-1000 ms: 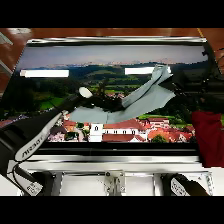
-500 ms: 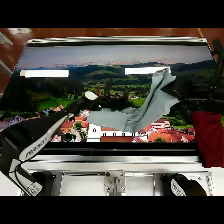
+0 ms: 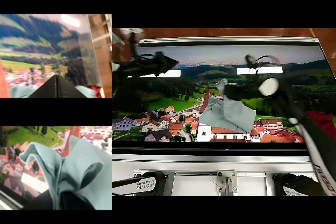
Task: Fold the shirts.
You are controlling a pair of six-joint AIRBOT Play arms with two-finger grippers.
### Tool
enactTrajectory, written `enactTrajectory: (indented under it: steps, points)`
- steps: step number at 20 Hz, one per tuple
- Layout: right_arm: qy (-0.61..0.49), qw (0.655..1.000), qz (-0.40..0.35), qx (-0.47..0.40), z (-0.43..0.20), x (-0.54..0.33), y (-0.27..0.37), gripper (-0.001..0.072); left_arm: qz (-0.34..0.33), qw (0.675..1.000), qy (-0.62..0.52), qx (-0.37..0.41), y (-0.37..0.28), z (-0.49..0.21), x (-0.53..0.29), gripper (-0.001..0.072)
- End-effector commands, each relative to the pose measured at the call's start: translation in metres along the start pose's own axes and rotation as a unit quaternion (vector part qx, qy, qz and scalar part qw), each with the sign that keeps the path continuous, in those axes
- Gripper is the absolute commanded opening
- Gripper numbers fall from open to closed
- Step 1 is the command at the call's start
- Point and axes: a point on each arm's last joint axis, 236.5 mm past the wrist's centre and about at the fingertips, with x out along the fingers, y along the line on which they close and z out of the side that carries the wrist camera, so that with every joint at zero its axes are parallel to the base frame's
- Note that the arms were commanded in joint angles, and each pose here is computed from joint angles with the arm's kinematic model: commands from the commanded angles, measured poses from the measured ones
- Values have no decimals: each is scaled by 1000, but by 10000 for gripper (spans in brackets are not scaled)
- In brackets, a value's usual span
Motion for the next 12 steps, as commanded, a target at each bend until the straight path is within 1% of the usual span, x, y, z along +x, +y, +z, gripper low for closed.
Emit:
enactTrajectory:
  steps: [1, 2, 3, 5, 7, 8, 10, 11, 12]
  points:
    - [-29, 996, 19, 77, -30, 102, 12, 611, 19, 999, -15, 33, 0, 18, -82, 40]
    - [-18, 994, 21, 107, -40, 115, 8, 630, 19, 999, -13, 39, -2, 16, -92, 40]
    - [-5, 993, 18, 116, -46, 119, 3, 630, 19, 999, -8, 42, -4, 14, -99, 40]
    - [18, 993, 10, 112, -44, 107, -10, 630, 14, 998, 4, 57, -8, 8, -103, 40]
    - [53, 996, -10, 77, -35, 69, -33, 630, 11, 998, 10, 63, -8, 5, -102, 40]
    - [75, 995, -38, 50, -32, 40, -54, 630, 11, 998, 11, 63, -8, 5, -102, 41]
    - [133, 981, -140, 17, -36, -33, -122, 630, 12, 998, 11, 64, -8, 5, -102, 41]
    - [162, 967, -193, 25, -43, -68, -156, 630, 11, 998, 11, 64, -8, 5, -102, 40]
    - [192, 951, -238, 52, -55, -103, -189, 630, 11, 998, 11, 64, -8, 5, -102, 41]
